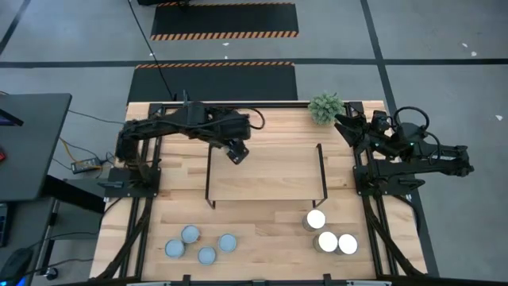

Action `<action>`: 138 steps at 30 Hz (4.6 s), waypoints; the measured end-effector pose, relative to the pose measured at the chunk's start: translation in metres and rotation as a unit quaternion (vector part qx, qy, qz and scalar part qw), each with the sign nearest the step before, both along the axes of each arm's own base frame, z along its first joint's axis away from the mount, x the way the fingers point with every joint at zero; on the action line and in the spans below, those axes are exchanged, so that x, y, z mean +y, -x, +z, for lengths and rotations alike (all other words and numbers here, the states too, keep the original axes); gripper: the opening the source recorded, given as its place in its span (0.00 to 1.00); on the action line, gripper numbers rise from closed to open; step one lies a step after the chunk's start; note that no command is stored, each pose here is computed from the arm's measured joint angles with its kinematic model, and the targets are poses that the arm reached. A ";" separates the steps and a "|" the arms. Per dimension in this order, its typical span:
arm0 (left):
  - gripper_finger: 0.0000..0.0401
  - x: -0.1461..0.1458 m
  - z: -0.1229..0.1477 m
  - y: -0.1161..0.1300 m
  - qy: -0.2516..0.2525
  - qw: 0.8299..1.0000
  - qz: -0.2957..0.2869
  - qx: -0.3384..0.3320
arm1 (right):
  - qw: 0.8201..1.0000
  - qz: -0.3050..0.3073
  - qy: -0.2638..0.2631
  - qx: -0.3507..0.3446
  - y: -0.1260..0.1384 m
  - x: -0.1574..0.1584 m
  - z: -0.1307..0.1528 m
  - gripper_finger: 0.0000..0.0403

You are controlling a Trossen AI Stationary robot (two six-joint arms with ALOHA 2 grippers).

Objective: Pick and place cans onto a shelf
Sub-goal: Put the canned carrots on the shelf, then put the canned peas on the shelf

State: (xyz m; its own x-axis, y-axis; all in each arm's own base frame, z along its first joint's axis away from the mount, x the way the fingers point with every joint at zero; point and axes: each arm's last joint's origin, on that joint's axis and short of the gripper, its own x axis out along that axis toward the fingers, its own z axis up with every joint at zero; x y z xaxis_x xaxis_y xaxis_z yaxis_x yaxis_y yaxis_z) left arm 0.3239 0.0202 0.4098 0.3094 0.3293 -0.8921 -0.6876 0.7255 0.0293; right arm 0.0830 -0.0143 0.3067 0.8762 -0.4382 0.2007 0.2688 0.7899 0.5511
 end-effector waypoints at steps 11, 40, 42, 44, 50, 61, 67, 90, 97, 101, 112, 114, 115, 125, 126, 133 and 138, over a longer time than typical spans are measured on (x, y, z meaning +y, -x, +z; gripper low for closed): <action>0.80 0.004 -0.008 0.069 0.042 0.991 0.074 -0.102 | 1.000 -0.001 0.005 -0.002 0.000 0.000 0.001 0.86; 0.81 -0.005 -0.054 0.026 0.073 0.996 0.056 -0.017 | 1.000 -0.001 0.004 -0.001 -0.001 0.000 0.001 0.86; 0.82 -0.005 -0.054 0.023 0.069 0.996 0.044 -0.021 | 1.000 -0.001 0.004 0.000 -0.001 0.000 0.000 0.86; 0.87 -0.005 -0.055 0.022 0.068 0.997 0.040 -0.019 | 1.000 -0.001 0.004 -0.001 -0.001 0.000 0.001 0.86; 0.98 -0.004 -0.057 0.019 0.063 0.998 0.027 -0.014 | 1.000 -0.001 0.004 -0.001 -0.001 0.000 0.001 0.86; 0.98 0.001 -0.057 0.021 0.032 0.999 0.037 -0.007 | 1.000 -0.001 0.006 0.000 -0.001 0.000 0.001 0.86; 0.98 0.003 -0.057 0.022 0.007 0.999 0.034 0.001 | 1.000 -0.001 0.006 0.000 -0.001 0.000 0.001 0.86; 0.98 0.003 -0.024 0.017 -0.065 0.996 -0.007 -0.057 | 1.000 -0.001 0.006 0.000 -0.001 0.000 0.001 0.86; 0.98 -0.031 0.009 0.003 -0.011 0.968 -0.172 -0.183 | 1.000 0.005 0.009 0.001 -0.001 0.000 0.001 0.86; 0.98 -0.055 0.014 -0.001 0.038 0.947 -0.224 -0.228 | 0.999 0.043 0.019 -0.001 0.000 0.002 0.012 0.86; 0.97 -0.097 0.011 0.010 0.033 0.957 -0.194 -0.214 | 0.965 0.198 0.042 0.168 -0.022 0.014 0.048 0.86; 0.95 -0.103 0.010 0.013 0.027 0.958 -0.198 -0.207 | 0.958 0.221 0.033 0.182 -0.027 0.016 0.054 0.86; 0.94 -0.105 0.009 0.014 0.021 0.958 -0.199 -0.205 | 0.955 0.232 0.027 0.185 -0.030 0.018 0.058 0.86; 0.81 -0.125 0.006 0.024 -0.011 0.951 -0.249 -0.181 | 0.924 0.315 -0.018 0.214 -0.056 0.046 0.068 0.86; 0.80 -0.131 0.004 0.026 -0.008 0.950 -0.256 -0.179 | 0.922 0.321 -0.025 0.216 -0.058 0.050 0.069 0.86; 0.72 -0.167 -0.011 0.037 0.007 0.944 -0.279 -0.174 | 0.903 0.347 -0.048 0.248 -0.076 0.090 0.072 0.86; 0.69 -0.187 -0.018 0.047 -0.027 0.945 -0.271 -0.181 | 0.877 0.351 -0.070 0.321 -0.083 0.122 0.061 0.86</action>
